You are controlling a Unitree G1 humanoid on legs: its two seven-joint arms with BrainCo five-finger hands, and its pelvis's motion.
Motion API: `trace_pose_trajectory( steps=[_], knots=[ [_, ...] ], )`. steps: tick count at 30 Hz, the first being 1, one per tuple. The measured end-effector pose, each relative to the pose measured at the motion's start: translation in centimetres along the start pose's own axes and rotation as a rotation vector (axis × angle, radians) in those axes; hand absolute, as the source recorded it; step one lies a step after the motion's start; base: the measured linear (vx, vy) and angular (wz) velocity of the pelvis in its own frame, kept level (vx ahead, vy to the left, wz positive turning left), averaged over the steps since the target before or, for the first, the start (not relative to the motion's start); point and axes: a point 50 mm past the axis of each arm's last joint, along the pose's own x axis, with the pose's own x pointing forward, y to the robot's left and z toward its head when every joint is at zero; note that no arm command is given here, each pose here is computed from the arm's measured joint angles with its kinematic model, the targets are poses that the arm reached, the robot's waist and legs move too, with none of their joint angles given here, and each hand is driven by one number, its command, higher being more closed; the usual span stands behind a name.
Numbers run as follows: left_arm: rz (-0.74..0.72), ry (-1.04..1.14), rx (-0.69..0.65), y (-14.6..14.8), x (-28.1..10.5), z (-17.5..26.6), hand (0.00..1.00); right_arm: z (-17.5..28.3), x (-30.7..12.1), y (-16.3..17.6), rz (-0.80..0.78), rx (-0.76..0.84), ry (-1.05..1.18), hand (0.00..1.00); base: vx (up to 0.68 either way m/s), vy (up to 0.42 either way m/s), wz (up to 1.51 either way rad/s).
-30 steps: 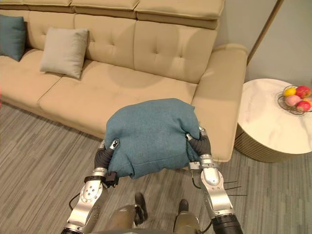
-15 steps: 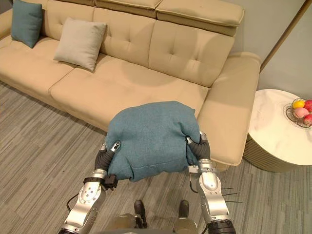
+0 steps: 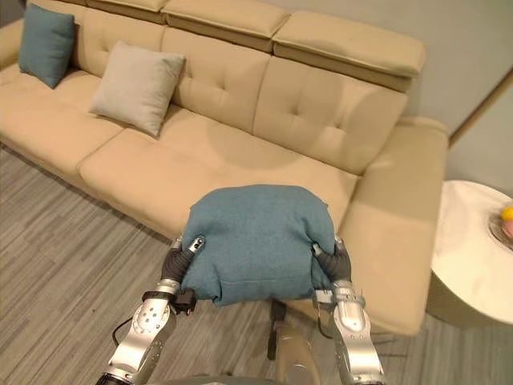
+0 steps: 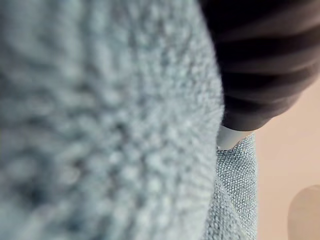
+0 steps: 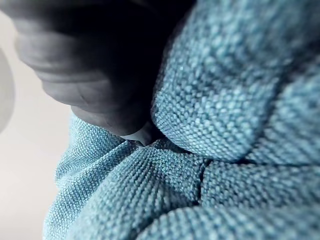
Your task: Pick up cushions and gather them together orderly.
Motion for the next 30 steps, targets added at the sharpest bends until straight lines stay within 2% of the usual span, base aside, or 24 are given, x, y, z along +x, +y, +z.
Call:
trace_pose_trajectory(
  steps=[4,9,14,20,25,30],
  knots=[
    [0.009,-0.002,-0.022,-0.2,-0.1,0.1,1.00,3.3,-1.9,-0.2,-0.002,0.008,-0.132,1.00,0.42,-0.103,-0.28],
    [0.030,-0.105,-0.074,-0.4,0.0,2.1,1.00,5.9,-1.8,0.3,0.001,0.029,-0.258,1.00,0.23,0.093,-0.85],
    [0.051,-0.057,-0.083,-0.2,-1.0,1.0,1.00,4.3,-1.4,0.3,-0.005,0.030,-0.194,1.00,0.16,0.319,-1.27],
    [0.057,0.037,-0.019,1.2,-1.9,-1.0,1.00,1.9,-0.7,1.2,0.010,0.012,-0.096,1.00,0.14,0.309,-1.10],
    [0.095,0.025,0.010,2.7,-1.7,-0.7,1.00,1.2,1.6,2.8,0.089,-0.005,-0.064,1.00,0.01,0.092,-0.88],
    [0.085,0.024,0.053,2.8,-1.3,-0.7,1.00,0.9,1.8,2.7,0.095,-0.022,-0.050,1.00,-0.05,-0.005,-0.20]
  ],
)
